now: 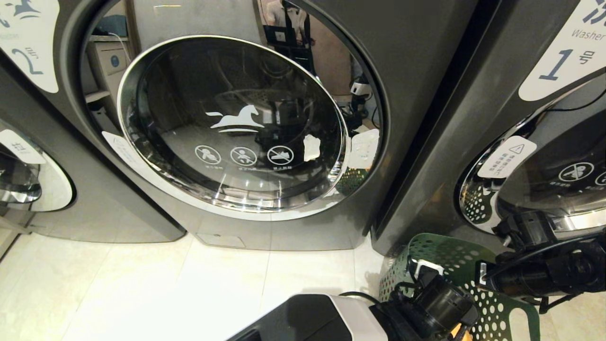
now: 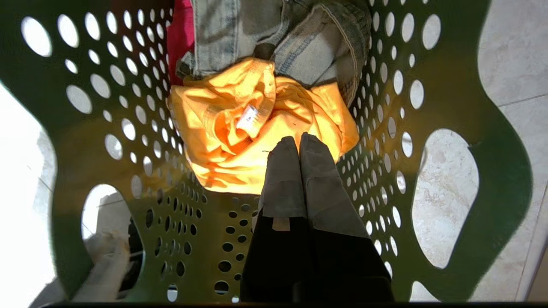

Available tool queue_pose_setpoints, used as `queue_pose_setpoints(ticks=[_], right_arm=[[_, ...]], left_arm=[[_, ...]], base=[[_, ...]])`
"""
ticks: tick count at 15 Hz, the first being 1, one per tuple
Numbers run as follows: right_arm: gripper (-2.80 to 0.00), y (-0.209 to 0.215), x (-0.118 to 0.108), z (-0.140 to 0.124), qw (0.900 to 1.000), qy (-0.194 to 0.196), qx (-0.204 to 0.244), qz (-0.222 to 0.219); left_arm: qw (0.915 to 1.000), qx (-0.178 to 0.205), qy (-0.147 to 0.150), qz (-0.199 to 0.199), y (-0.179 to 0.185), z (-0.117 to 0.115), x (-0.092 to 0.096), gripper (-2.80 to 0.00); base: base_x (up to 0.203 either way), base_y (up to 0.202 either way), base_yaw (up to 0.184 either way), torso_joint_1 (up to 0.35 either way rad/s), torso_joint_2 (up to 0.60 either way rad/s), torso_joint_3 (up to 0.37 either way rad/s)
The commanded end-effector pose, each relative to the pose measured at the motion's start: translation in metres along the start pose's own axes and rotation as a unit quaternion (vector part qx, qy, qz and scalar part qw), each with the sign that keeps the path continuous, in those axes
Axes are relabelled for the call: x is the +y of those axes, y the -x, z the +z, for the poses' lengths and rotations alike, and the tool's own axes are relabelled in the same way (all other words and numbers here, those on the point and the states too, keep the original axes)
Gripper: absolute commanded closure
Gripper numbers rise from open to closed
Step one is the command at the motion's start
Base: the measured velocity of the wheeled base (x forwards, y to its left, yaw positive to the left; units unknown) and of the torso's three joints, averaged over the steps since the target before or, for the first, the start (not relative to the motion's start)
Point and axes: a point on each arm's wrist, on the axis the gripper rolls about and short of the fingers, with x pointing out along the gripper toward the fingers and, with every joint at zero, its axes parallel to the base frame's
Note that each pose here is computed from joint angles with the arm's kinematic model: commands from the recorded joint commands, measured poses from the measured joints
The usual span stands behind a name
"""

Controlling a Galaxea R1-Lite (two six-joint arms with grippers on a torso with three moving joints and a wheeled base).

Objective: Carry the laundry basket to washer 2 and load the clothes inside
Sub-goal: Pick up the clothes basket and put it beside the washing machine

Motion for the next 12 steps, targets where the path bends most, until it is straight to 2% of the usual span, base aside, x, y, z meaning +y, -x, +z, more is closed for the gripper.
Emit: queue_pose_setpoints(ticks=[1,6,12], right_arm=[[0.00,0.0012,-0.0004,-0.0005,1.000,-0.001,-0.002,0.000],[0.00,0.0019,-0.0005,-0.0010,1.000,-0.002,-0.004,0.001],[0.00,0.0029,-0.0011,-0.0027,1.000,-0.002,-0.004,0.001]], left_arm=[[1.0000,0.004,-0.001,0.005,-0.0016,-0.0030,0.0004,0.00],[0.9997,0.000,-0.002,0.024,-0.0024,-0.0040,0.0023,0.00],[0.9997,0.002,-0.006,0.023,0.0040,0.0012,0.0008,0.00]], base=[[0.000,0.000,0.000,0.000,0.00,0.000],[0.000,0.000,0.000,0.000,0.00,0.000],[0.000,0.000,0.000,0.000,0.00,0.000]])
